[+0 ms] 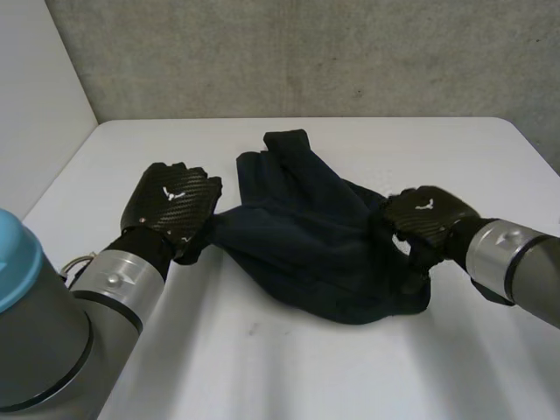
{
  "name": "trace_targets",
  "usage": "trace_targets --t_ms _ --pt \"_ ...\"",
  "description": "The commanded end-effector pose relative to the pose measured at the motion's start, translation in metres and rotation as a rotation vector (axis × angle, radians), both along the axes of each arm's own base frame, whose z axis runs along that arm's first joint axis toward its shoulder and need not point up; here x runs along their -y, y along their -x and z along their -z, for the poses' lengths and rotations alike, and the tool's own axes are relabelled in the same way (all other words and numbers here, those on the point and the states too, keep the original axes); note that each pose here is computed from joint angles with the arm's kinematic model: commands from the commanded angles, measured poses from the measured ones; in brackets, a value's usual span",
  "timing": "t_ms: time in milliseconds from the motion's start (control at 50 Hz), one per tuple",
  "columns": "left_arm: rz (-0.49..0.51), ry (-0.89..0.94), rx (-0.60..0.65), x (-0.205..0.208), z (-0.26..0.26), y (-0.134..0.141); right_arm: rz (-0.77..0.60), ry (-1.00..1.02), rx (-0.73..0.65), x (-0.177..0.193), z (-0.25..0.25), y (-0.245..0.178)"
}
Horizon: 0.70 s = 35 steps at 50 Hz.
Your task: Fold the shorts.
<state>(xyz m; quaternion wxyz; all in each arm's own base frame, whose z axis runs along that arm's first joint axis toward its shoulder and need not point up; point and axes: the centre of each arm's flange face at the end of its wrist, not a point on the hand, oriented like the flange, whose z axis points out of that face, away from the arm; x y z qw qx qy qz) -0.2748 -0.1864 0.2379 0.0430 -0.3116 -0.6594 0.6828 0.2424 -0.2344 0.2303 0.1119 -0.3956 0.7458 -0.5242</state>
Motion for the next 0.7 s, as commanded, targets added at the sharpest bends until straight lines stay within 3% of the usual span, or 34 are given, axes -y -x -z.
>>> trace_targets --t_ms 20,280,700 --pt "-0.004 0.028 -0.021 -0.002 -0.011 -0.003 0.145 -0.076 0.221 -0.038 0.006 0.019" --pt "-0.006 0.031 -0.023 0.002 -0.010 -0.003 0.192 -0.191 0.184 -0.073 0.054 0.029" --pt "-0.011 0.016 -0.013 0.004 -0.003 -0.003 0.203 -0.119 0.123 -0.046 0.102 0.005"
